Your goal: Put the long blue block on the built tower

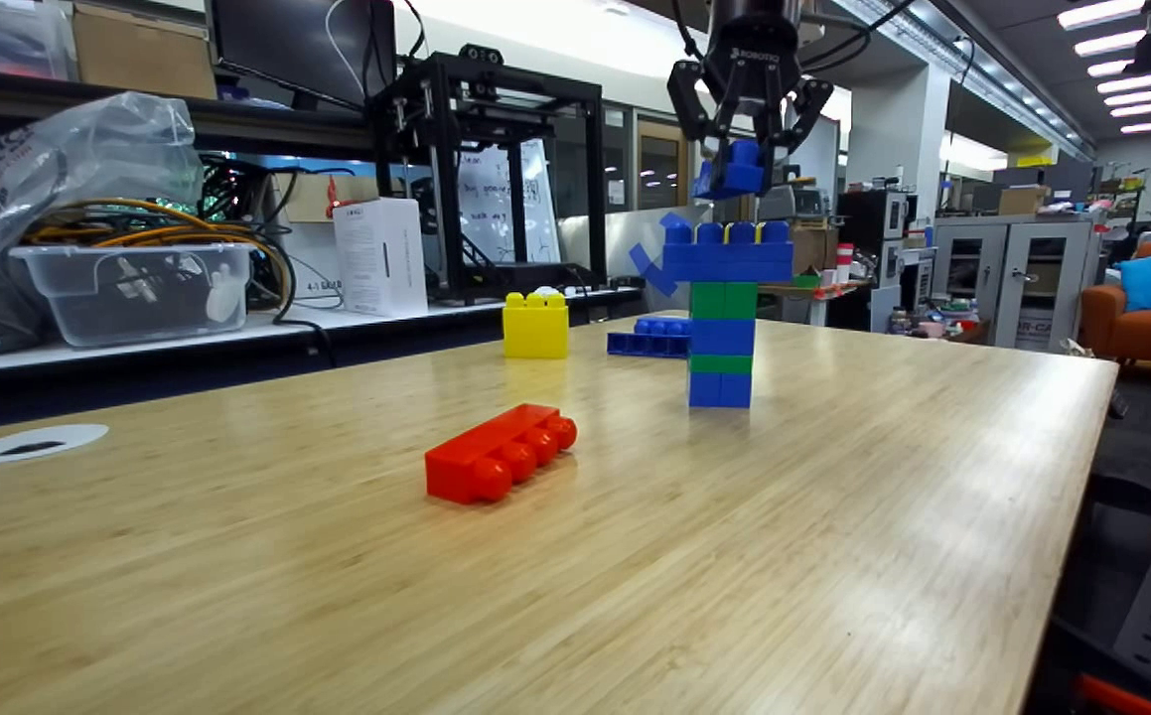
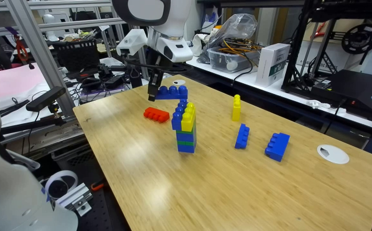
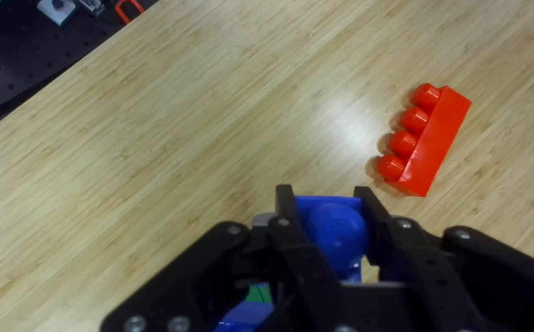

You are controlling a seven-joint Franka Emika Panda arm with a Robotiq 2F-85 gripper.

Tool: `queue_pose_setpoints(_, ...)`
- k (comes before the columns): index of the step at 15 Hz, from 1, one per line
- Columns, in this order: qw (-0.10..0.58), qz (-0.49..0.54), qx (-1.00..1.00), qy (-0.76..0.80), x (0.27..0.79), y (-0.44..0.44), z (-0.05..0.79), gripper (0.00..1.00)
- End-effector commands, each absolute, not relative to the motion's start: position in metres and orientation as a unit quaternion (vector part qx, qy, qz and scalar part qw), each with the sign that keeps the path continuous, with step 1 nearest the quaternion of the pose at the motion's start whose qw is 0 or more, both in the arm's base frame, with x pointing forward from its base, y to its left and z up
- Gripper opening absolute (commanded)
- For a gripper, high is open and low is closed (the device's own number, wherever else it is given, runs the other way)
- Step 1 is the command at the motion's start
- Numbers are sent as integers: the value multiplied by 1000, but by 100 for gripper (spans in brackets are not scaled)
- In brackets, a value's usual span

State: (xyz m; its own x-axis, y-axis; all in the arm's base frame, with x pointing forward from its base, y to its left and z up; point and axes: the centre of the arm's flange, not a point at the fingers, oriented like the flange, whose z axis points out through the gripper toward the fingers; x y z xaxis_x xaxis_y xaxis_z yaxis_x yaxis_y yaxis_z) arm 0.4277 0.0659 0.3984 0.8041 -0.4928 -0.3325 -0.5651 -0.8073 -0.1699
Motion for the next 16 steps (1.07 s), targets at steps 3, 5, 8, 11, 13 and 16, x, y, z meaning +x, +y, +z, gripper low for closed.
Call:
queue_pose_setpoints(3, 140, 168, -925, 310, 446, 59, 384, 10)
queue_pose_setpoints(5, 141, 173, -922, 316, 450, 56, 378, 10)
queue_pose_setpoints(8, 142, 180, -918, 324, 456, 53, 372, 10)
queue_pose_setpoints(11, 140, 184, -915, 330, 461, 55, 368, 10)
queue_pose_setpoints(13, 136, 189, -914, 333, 465, 57, 365, 10)
queue_pose_setpoints(16, 126, 195, -913, 336, 470, 62, 359, 10)
